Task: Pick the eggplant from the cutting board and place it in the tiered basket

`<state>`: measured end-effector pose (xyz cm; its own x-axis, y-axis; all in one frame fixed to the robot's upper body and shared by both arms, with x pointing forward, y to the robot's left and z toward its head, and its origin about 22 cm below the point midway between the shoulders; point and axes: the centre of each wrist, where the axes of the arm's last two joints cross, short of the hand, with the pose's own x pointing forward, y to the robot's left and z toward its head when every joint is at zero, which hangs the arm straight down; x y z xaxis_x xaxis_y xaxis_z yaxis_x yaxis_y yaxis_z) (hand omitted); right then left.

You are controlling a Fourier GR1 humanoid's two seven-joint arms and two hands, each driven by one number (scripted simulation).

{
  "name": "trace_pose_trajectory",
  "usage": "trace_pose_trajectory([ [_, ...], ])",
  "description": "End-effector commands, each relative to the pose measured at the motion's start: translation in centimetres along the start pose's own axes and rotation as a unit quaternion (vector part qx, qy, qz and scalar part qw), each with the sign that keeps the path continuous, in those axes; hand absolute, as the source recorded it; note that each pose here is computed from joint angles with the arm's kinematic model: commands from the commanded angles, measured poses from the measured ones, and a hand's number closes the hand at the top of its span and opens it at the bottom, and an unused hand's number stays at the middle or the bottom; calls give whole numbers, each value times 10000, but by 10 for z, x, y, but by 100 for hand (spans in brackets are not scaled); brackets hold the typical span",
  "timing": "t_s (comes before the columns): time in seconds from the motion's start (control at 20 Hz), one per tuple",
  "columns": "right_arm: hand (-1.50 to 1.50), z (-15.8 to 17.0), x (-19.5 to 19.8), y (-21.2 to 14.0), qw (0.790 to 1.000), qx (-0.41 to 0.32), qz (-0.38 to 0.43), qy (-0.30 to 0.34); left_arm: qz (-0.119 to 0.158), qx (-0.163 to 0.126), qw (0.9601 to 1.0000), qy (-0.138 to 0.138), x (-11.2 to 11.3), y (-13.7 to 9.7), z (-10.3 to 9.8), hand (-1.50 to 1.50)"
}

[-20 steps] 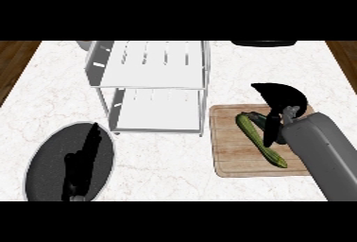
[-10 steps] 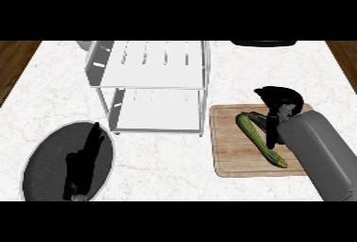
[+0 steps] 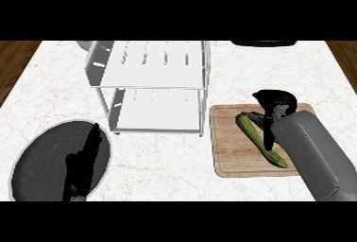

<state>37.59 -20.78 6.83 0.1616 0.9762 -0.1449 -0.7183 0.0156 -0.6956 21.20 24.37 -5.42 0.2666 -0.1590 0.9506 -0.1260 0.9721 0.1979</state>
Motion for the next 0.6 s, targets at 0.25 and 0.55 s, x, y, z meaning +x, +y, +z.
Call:
trace_pose_trajectory([
  [0.25,-150,-19,-12,7,9989,404,-22,239,-66,-3,10000,-67,-6,4,2,0],
  [0.55,-150,-34,-8,13,9987,458,-38,226,-97,-50,9999,-47,-2,-11,5,0],
])
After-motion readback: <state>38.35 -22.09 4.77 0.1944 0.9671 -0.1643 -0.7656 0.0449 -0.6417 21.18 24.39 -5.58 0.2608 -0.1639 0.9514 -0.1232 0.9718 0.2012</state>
